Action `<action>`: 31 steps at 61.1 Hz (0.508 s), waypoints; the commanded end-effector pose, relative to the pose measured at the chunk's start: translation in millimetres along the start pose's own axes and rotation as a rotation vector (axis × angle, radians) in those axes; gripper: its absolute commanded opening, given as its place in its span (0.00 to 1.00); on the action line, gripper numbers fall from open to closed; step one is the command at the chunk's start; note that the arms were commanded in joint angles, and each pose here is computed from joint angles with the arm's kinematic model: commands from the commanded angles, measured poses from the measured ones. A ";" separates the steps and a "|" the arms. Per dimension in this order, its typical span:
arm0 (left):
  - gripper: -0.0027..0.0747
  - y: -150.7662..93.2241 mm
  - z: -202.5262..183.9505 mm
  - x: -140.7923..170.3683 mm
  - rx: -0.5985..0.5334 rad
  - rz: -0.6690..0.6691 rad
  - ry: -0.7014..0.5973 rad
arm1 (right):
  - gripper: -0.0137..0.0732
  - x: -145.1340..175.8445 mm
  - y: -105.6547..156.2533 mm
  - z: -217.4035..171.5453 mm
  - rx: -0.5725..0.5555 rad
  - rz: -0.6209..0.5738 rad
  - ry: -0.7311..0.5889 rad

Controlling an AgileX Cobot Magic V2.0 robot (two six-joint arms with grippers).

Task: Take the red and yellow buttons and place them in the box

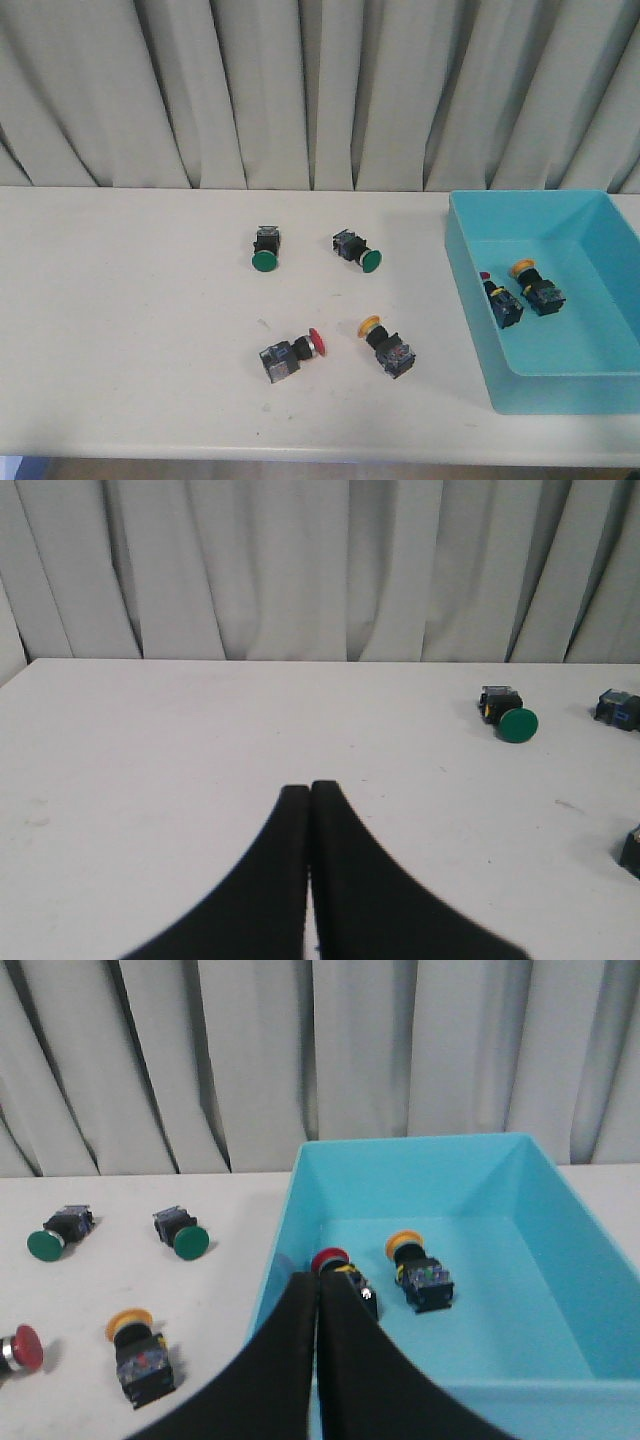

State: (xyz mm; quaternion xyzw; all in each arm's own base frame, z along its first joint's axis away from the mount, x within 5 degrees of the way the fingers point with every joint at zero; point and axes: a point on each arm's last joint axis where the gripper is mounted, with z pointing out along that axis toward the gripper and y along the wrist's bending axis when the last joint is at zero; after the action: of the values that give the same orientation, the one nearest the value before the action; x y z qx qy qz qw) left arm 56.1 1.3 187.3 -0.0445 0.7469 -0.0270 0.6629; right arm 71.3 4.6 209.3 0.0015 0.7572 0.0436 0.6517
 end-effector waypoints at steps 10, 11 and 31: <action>0.03 0.6 2.2 9.6 0.007 -0.006 -0.032 | 0.15 18.0 -1.2 -9.6 -0.008 -0.020 -0.102; 0.03 0.6 2.2 9.6 0.007 -0.006 -0.032 | 0.15 17.8 -1.2 -10.1 -0.008 -0.022 -0.107; 0.03 0.6 2.2 9.6 0.007 -0.006 -0.032 | 0.15 15.5 -1.1 -13.0 -0.009 -0.033 -0.150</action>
State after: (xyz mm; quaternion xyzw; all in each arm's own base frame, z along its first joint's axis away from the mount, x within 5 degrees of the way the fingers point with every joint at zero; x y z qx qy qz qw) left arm 56.1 1.3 187.3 -0.0445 0.7470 -0.0270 0.6628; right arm 56.6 3.4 191.3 -0.0033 0.7318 0.0392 0.6804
